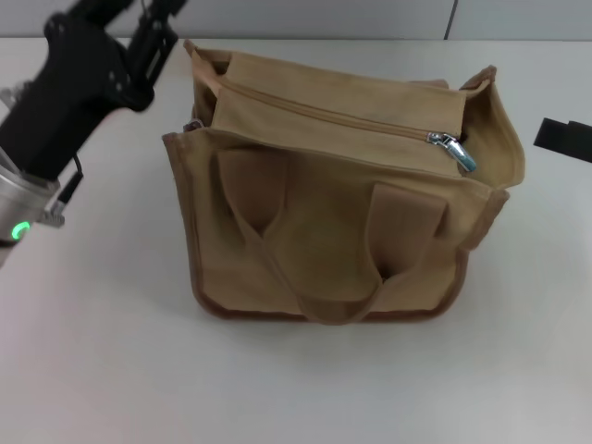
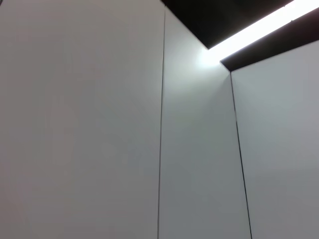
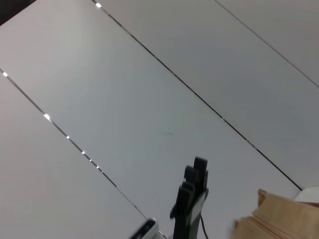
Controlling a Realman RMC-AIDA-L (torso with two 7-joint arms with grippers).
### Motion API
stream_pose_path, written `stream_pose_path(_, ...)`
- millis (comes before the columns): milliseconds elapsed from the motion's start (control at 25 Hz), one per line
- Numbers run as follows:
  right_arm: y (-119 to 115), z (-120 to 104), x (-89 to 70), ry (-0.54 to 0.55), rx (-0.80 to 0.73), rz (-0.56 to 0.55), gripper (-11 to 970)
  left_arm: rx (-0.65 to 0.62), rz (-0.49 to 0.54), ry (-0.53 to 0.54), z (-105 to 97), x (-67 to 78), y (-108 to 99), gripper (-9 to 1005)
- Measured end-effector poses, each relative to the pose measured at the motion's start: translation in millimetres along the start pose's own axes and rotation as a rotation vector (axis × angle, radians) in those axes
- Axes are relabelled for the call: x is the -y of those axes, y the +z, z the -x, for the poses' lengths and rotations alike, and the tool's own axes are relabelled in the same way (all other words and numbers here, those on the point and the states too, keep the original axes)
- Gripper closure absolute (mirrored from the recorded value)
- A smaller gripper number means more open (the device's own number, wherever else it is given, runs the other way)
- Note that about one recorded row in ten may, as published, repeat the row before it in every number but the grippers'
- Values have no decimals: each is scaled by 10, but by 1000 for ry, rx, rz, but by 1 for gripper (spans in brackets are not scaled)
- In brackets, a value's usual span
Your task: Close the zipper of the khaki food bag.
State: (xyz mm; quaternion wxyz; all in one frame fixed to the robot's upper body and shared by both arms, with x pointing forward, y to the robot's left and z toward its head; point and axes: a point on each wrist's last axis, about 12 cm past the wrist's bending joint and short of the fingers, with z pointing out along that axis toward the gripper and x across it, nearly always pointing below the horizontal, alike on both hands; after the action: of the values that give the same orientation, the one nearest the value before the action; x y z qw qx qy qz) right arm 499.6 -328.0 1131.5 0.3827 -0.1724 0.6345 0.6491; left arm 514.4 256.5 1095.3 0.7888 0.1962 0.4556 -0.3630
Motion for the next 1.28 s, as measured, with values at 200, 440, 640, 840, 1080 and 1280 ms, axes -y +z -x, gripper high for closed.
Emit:
stream_pose_path(200, 60, -10, 15, -42, -4, 9, 465, 23, -28, -64, 83, -109, 126, 651)
stream_pose_path(440, 50, -35, -31, -188, -40, 34, 373, -38, -261, -221, 144, -2, 202, 403)
stream_pose_path(640, -23, -250, -129, -440, -117, 108, 374, -279, -566, -290, 146, 177, 102, 226)
stream_pose_path(840, 91, -551, -66, -553, -160, 97, 374, -430, -722, -271, 135, 391, -195, 162)
stream_pose_path(1080, 307, -849, 124, -631, -220, 24, 373, -434, -678, -190, 52, 485, -454, 162)
stream_pose_path(1280, 407, -952, 198, -626, -227, 20, 373, -443, -639, -165, -12, 504, -520, 162)
